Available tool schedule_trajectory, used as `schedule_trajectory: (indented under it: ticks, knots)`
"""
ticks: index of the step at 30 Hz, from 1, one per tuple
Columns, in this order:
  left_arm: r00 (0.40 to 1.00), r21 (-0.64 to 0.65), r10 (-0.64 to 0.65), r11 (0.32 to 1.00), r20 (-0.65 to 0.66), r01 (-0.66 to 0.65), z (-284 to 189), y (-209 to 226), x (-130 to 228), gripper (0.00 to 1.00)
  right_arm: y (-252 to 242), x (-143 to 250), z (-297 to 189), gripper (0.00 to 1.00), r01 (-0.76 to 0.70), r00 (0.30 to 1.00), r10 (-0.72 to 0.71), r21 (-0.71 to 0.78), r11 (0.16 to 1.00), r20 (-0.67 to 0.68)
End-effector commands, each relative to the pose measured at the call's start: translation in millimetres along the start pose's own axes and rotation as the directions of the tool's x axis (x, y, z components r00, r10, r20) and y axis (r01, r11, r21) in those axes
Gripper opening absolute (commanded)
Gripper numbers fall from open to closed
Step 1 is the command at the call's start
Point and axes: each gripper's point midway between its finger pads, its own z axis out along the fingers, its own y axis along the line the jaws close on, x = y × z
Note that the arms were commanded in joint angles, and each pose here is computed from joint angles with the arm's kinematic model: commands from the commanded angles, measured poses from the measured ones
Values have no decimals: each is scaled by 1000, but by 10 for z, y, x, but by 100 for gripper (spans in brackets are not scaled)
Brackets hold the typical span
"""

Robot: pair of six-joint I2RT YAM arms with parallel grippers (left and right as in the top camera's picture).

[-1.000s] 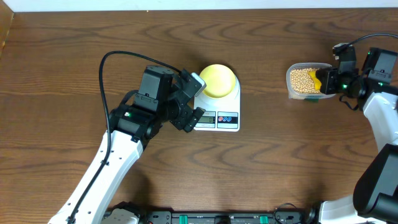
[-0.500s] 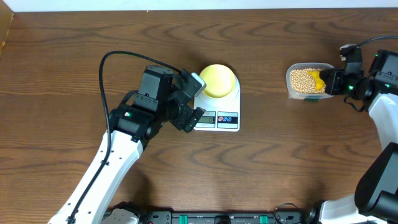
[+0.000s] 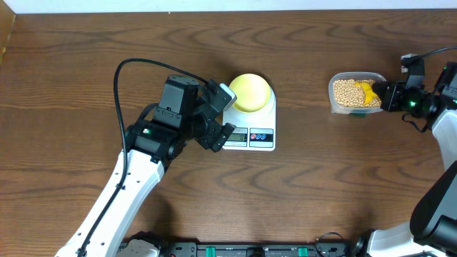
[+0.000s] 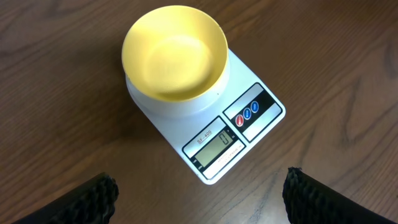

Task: Scoop item into bowl and weigh 50g on scale
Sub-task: 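Drag the yellow scoop through the soybeans to fill it, right gripper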

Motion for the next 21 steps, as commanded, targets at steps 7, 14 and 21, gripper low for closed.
schedule_trajectory:
  ticks: [7, 14, 21]
  knots:
    - [1000, -2, 20, 1000, 7, -20, -28, -13, 1, 87, -2, 164, 115, 1, -90, 996, 89, -163, 982, -16]
    - [1000, -2, 20, 1000, 7, -20, -28, -13, 1, 87, -4, 202, 151, 1, -126, 992, 124, -192, 973, -26]
    - [1000, -2, 20, 1000, 7, -20, -28, -13, 1, 87, -27, 195, 128, 1, -170, 985, 168, -192, 967, -26]
